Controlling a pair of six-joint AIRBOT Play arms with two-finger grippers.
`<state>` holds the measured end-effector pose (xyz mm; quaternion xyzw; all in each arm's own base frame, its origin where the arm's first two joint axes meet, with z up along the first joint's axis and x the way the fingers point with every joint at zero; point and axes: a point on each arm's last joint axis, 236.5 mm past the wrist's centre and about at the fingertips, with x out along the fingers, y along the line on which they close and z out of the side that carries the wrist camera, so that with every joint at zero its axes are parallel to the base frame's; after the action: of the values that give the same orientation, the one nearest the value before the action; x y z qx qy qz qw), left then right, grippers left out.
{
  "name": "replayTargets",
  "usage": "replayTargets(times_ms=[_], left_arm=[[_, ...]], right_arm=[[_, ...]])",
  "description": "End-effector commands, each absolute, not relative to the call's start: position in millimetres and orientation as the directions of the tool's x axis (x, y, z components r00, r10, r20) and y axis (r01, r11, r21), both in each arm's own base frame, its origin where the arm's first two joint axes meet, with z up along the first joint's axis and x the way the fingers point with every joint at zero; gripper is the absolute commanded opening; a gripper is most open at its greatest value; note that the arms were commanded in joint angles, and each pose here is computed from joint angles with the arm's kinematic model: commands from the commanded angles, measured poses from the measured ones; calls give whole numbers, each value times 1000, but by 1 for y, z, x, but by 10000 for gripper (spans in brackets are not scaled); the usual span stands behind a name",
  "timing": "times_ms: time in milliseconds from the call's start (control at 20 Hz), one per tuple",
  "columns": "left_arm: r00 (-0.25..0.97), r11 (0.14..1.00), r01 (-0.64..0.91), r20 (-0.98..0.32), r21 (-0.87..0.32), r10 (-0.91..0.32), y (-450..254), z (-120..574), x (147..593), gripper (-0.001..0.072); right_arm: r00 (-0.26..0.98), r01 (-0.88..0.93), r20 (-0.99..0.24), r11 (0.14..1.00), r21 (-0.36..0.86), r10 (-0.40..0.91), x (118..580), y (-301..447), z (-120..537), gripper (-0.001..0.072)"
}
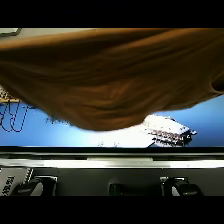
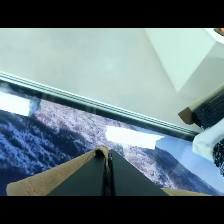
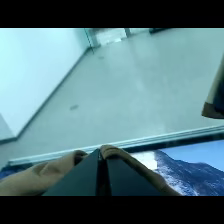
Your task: Fold the clothes and pants, and hang the long-sleeved shirts on hangers.
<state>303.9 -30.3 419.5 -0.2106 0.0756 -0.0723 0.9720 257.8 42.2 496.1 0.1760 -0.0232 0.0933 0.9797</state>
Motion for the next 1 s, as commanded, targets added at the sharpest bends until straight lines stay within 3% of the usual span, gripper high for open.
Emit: replayTargets(times_ms=[0,200,450,650,800,900,950], left_arm=[[976,900,68,-156,-431,-149,-22,407,321,10],[903,889,-39,-396,-457,-164,-11,311,415,10],[660,868,-178,-710,-464,-244,-33,108,515,11],[528,859,-219,-796,-463,-294,-74,-11,542,12],[510,853,-219,-801,-473,-313,-95,-42,549,13],[533,855,-206,-787,-477,-311,-99,-39,554,21],[542,854,-202,-781,-479,-310,-98,-34,557,93]], right_arm=[[981,-181,19,882,434,192,290,47,479,28],[915,9,-339,827,562,220,409,59,358,29],[687,332,-670,698,634,282,530,80,147,29],[527,514,-770,587,625,359,565,101,4,29],[458,576,-795,549,606,397,567,110,-54,51],[440,561,-806,579,591,397,566,110,-66,167],[438,531,-806,608,590,398,565,110,-65,217]])
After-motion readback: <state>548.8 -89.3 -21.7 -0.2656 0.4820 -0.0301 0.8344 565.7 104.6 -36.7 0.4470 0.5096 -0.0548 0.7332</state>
